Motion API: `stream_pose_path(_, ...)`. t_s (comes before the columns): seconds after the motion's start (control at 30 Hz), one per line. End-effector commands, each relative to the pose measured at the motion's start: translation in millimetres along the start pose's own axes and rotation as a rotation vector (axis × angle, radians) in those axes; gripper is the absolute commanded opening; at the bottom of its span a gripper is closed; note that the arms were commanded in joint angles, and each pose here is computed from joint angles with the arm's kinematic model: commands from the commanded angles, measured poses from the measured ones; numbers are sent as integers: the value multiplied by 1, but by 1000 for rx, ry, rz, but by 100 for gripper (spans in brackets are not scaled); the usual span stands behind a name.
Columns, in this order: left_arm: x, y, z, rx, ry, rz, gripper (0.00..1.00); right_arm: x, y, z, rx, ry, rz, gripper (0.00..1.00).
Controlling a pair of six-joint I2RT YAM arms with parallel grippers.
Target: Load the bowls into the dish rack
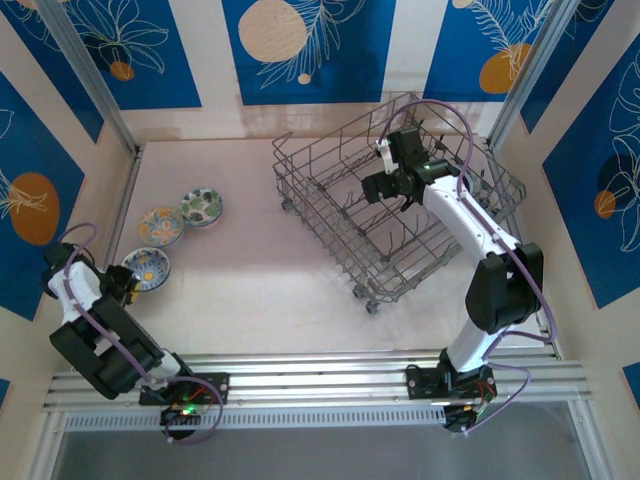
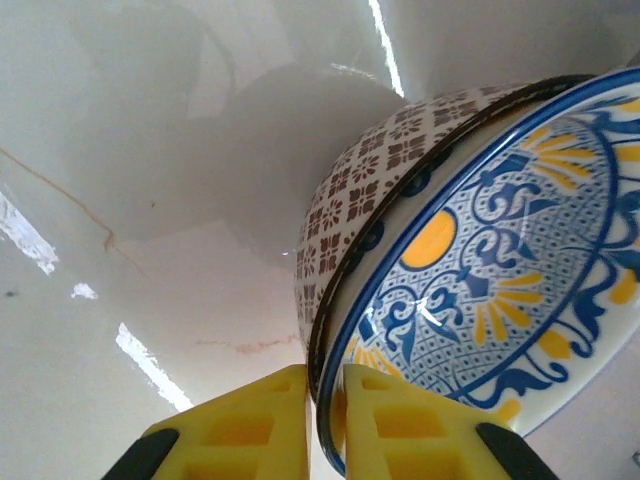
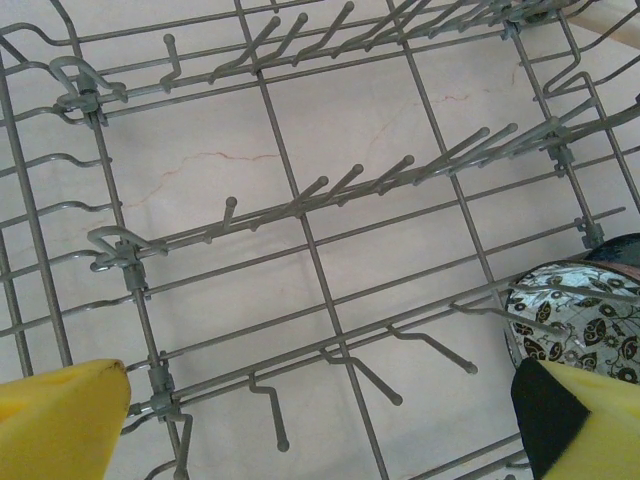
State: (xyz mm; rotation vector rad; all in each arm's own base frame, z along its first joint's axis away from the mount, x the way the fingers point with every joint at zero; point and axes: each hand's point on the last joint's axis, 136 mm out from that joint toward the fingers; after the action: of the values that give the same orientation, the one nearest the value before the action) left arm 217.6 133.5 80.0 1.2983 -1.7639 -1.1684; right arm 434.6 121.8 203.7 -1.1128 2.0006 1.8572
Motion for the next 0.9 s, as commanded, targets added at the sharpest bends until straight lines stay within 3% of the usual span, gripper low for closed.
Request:
stream_pose_path(0.0,27,-4,-3,35,-45,100,15,-10,8,4,-10,-12,-16,99)
stream_pose_path(0.3,53,-15,-16,30,-143,216,14,-7,14,13,2,-11,-19,99)
stream_pose_path(0.87,91,-32,-52,50,-330,330,15,-9,19,18,0,-3,-30,99)
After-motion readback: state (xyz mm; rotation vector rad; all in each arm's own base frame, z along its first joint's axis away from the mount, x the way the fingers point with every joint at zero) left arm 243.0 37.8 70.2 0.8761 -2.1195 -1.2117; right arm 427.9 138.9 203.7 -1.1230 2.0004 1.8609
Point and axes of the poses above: each hand's point on the last joint's axis, 136 mm out from that joint toward the fingers, its own y axis back along the fingers, its own z axis along the line the jaws close on, x = y × z, and after that the axes turned 4 degrees about y, right-handed
